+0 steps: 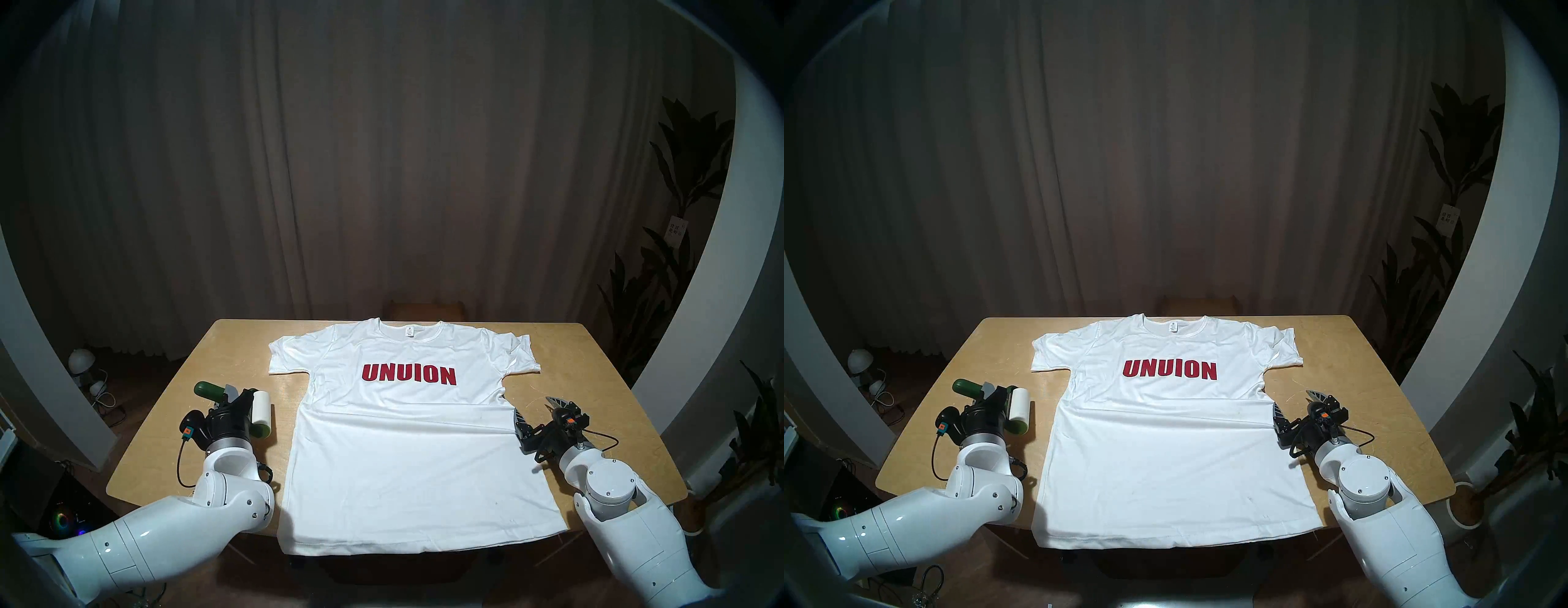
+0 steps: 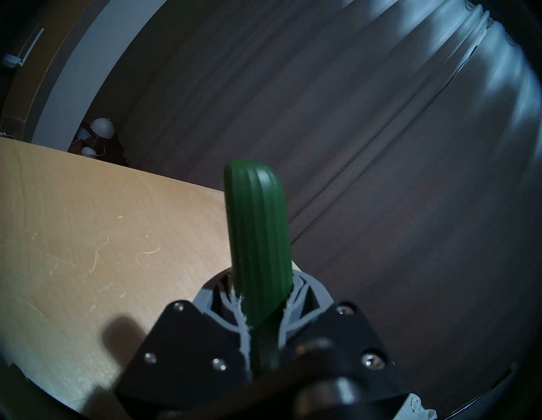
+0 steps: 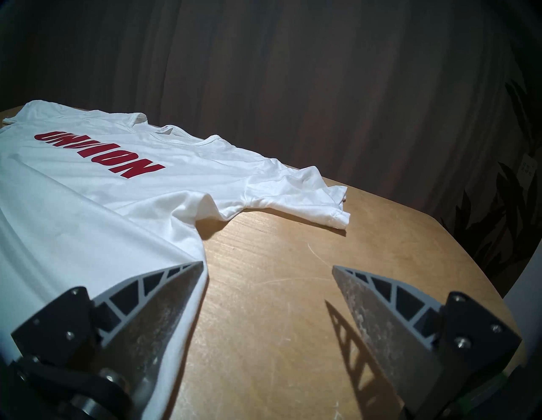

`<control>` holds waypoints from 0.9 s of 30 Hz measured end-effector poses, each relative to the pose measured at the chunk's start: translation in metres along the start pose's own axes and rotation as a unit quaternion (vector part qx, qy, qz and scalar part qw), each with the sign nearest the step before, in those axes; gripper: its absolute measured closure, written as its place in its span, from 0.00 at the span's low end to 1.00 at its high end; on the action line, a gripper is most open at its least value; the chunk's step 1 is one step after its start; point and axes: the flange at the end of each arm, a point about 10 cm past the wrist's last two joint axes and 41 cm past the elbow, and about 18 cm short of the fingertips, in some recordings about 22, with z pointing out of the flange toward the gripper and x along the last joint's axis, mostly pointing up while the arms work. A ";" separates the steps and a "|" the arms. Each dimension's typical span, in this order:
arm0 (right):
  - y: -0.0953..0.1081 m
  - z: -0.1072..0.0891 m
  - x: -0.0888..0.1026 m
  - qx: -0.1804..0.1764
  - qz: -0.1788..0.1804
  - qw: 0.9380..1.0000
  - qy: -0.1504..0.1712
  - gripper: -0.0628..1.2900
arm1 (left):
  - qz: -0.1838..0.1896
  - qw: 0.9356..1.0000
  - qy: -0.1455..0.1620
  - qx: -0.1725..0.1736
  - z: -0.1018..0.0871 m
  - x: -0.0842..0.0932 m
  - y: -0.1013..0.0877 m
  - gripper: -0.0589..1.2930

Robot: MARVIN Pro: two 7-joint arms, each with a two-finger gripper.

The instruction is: Use the fur roller to clean a top

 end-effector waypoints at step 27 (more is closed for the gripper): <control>-0.016 0.002 0.000 0.006 0.083 0.996 0.005 0.11 | -0.094 0.995 -0.007 0.037 0.014 0.032 -0.001 0.88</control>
